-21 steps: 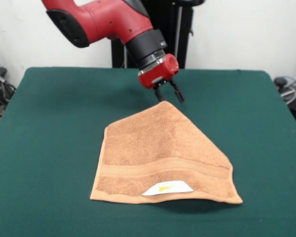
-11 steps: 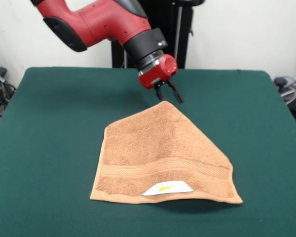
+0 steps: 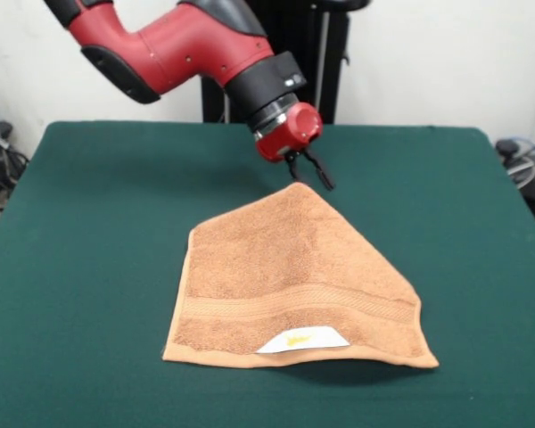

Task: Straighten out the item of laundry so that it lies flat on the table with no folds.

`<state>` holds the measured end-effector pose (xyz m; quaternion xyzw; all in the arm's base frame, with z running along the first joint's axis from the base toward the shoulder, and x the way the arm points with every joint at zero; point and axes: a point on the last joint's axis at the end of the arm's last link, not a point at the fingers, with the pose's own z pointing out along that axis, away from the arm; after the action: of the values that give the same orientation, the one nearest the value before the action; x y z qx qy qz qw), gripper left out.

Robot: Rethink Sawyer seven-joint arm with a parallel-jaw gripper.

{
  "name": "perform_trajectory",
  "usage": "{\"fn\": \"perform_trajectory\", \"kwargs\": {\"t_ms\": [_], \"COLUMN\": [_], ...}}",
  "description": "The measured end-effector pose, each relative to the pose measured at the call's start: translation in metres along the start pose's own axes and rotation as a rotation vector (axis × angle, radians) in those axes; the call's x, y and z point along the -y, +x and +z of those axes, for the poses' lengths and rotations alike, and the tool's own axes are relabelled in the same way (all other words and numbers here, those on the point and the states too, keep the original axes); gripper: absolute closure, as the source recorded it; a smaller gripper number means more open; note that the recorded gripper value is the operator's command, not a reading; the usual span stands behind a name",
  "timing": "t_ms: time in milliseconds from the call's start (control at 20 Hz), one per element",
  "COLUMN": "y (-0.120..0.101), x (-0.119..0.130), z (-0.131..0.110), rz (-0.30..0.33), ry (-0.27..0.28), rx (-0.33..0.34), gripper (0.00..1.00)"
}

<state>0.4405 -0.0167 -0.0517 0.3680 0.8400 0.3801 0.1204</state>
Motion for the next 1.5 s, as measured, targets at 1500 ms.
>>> {"fn": "perform_trajectory", "kwargs": {"t_ms": [1500], "y": [0.023], "x": [-0.023], "z": [0.028], "rz": [0.107], "ry": [-0.018], "rx": [-0.111], "gripper": [0.00]}}
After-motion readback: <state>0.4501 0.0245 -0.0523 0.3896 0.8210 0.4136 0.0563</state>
